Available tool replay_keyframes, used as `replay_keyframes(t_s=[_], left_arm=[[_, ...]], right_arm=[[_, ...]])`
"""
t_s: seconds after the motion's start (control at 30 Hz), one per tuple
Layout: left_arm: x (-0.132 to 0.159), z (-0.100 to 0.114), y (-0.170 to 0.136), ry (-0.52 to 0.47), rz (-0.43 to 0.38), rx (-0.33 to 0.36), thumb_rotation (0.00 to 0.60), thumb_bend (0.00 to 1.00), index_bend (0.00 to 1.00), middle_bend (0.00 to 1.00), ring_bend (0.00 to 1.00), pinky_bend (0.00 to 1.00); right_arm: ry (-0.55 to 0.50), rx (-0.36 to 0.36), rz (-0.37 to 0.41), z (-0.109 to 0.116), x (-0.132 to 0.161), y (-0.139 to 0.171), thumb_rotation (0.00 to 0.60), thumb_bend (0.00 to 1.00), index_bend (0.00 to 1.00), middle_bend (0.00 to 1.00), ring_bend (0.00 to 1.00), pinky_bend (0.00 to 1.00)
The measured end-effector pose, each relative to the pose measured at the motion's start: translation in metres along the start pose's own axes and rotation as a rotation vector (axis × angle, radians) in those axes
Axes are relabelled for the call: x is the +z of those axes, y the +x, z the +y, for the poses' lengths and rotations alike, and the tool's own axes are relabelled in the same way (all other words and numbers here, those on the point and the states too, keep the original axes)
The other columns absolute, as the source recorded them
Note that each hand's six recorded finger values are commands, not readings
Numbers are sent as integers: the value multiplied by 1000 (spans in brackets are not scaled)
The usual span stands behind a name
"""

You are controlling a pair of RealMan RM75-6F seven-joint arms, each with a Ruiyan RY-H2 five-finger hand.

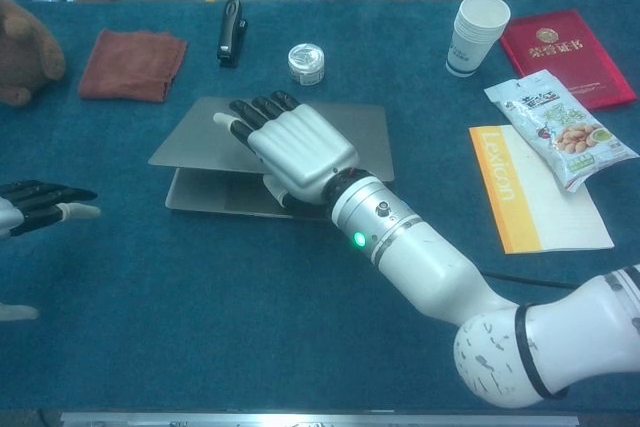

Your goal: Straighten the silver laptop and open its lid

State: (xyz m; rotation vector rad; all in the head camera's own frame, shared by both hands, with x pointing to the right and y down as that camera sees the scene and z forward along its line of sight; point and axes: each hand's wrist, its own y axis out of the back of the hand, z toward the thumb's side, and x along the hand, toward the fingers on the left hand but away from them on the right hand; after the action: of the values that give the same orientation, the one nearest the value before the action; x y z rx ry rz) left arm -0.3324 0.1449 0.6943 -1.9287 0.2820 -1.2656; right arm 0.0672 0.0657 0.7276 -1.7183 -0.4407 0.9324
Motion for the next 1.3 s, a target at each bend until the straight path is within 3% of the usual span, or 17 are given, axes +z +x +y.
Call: replay_keyframes(t_s=[0.57,1.3], left_arm=[[31,9,45,45,-115,-36,378,105,0,0,0,43],[48,6,83,35,-163,-67,366,105,0,0,0,43]], right_arm=[[3,-5,-9,3,-1,-1,600,484,0,2,0,61],[7,-8,-8,6,0,-3,600,484,0,2,0,60]])
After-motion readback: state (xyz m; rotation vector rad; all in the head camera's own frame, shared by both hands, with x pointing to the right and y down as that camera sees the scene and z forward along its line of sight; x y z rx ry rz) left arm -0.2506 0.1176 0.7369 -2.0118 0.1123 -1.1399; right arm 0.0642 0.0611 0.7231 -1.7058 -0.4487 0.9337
